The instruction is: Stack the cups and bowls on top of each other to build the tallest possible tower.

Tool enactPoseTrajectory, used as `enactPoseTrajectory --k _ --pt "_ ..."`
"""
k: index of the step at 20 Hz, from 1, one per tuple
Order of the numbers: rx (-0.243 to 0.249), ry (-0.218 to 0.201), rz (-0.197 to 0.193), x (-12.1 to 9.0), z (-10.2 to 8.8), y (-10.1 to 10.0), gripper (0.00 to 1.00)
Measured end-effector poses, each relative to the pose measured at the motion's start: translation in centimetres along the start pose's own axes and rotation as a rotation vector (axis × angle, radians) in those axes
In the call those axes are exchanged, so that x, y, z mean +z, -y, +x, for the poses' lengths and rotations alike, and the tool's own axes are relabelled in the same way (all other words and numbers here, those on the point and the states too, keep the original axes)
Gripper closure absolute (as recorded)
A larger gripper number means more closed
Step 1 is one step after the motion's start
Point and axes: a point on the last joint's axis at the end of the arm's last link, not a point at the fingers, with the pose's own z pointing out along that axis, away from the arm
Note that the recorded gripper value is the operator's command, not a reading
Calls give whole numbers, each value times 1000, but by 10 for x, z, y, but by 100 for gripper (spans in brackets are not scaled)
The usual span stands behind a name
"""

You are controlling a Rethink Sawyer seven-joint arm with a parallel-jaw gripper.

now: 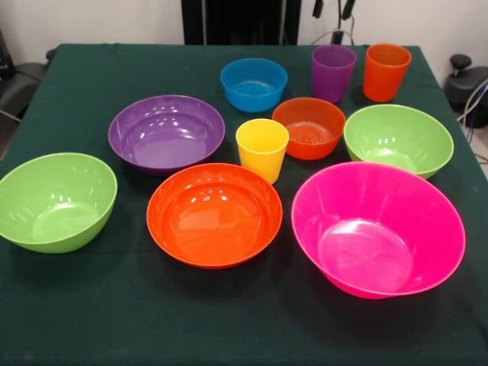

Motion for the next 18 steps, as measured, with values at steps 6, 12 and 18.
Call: enactPoseTrajectory --k 6,12,18 --pt "-32 18 1 14 19 -2 0" --pt "-55 31 -2 29 45 -4 0" --pt "-62 3 0 37 72 1 0"
